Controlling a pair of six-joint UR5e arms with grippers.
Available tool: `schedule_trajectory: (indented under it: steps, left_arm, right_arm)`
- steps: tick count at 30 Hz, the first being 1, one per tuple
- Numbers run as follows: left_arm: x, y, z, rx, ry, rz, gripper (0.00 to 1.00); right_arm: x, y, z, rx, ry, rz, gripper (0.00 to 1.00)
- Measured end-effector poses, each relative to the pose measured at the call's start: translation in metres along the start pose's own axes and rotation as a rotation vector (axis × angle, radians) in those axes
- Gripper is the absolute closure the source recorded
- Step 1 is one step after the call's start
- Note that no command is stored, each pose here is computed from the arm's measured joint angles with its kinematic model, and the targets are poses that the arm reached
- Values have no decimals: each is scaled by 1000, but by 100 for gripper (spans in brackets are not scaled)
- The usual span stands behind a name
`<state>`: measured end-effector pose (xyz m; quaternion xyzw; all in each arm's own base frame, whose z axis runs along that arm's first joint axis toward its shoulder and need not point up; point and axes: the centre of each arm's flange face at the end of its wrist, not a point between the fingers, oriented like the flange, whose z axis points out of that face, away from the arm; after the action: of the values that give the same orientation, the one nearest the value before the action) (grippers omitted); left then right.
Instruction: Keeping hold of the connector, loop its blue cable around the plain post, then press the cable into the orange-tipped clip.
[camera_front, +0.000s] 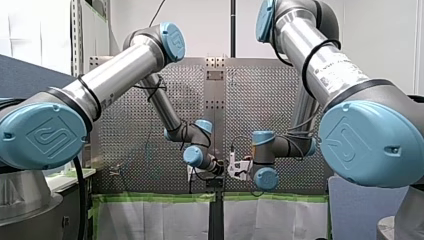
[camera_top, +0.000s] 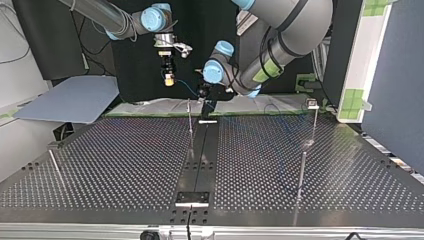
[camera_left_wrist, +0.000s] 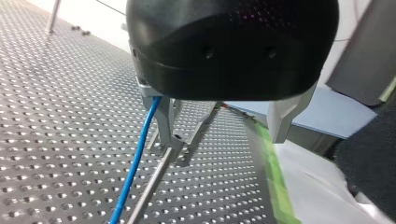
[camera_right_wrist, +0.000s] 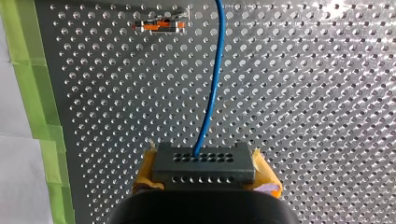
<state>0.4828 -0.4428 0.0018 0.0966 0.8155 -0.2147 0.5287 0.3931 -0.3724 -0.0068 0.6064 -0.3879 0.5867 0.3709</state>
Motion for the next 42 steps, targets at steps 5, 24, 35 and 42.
schedule_trajectory:
  steps: [5, 24, 35, 42]
  left_arm:
    - [-3, 1, 3, -10, -35, -46, 2]
    - [-12, 10, 6, -130, -132, -53, 100]
    - [3, 14, -6, -195, -145, 0, 100]
    - [20, 23, -17, -199, -146, 8, 100]
  right_arm:
    - [0, 0, 0, 1, -1, -2, 100]
    - [-5, 4, -4, -28, -42, -50, 100]
    - [-15, 7, -8, -44, -69, -62, 100]
    - [-24, 9, -6, -49, -73, -63, 100]
